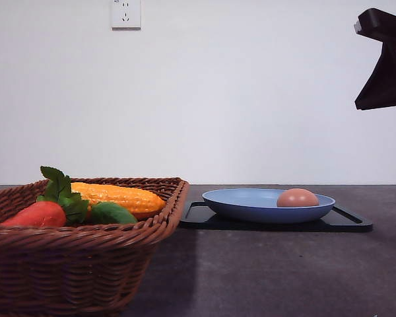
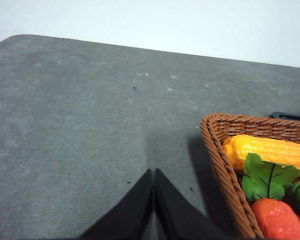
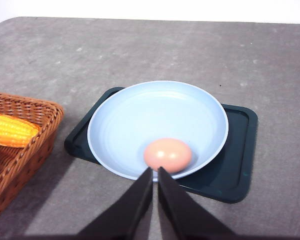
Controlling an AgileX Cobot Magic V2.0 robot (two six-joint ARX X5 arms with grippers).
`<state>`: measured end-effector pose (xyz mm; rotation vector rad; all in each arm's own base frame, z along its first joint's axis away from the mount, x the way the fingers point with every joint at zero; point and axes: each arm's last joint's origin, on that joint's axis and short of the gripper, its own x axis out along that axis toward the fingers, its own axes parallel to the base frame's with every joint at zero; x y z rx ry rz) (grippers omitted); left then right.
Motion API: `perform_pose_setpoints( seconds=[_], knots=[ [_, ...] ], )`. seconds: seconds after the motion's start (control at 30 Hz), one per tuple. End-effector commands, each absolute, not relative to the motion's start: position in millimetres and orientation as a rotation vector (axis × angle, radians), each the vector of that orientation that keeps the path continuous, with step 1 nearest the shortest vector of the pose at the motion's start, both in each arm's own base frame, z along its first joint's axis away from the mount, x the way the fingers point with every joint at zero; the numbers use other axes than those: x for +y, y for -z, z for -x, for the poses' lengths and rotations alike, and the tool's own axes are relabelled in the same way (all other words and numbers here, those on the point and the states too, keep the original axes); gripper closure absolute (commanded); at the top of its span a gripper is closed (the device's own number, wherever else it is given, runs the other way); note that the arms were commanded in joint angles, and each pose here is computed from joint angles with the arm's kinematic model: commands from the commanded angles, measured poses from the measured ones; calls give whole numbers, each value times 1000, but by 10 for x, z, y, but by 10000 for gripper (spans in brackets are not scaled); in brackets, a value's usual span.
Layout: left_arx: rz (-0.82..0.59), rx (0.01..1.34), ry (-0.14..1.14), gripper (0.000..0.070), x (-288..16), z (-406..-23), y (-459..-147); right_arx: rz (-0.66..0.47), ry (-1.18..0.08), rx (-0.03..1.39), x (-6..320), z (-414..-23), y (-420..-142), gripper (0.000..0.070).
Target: Transfer egg from basket to plate and serve
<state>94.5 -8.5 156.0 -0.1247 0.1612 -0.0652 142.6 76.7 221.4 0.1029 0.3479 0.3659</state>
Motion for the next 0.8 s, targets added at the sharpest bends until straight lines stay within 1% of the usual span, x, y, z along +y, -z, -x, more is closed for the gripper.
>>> perform_pose_setpoints(
  seconds=[0.0,0.1,0.23,0.37,0.47,0.63,0.77],
  knots=[
    [130,192,65,700,-86,-956,-1463,-54,-347,296,735,-1401,-2273,700],
    [130,192,65,700,-86,-956,-1463,22,-273,204,588,-1325,-2330,700],
    [130,192,65,700,-86,-956,-1463,11,-238,138,399,-1229,-2269,700],
    [130,192,65,700,-86,-956,-1463,-8,-177,87,221,-1121,-2090,700],
    [130,192,65,700,-86,-956,-1463,-15,-135,70,140,-1064,-1906,700],
    [130,192,65,700,-86,-956,-1463,-20,-116,58,91,-1021,-1668,700],
    [130,192,65,700,-86,-956,-1463,-23,-136,72,80,-998,-1597,700]
  ],
)
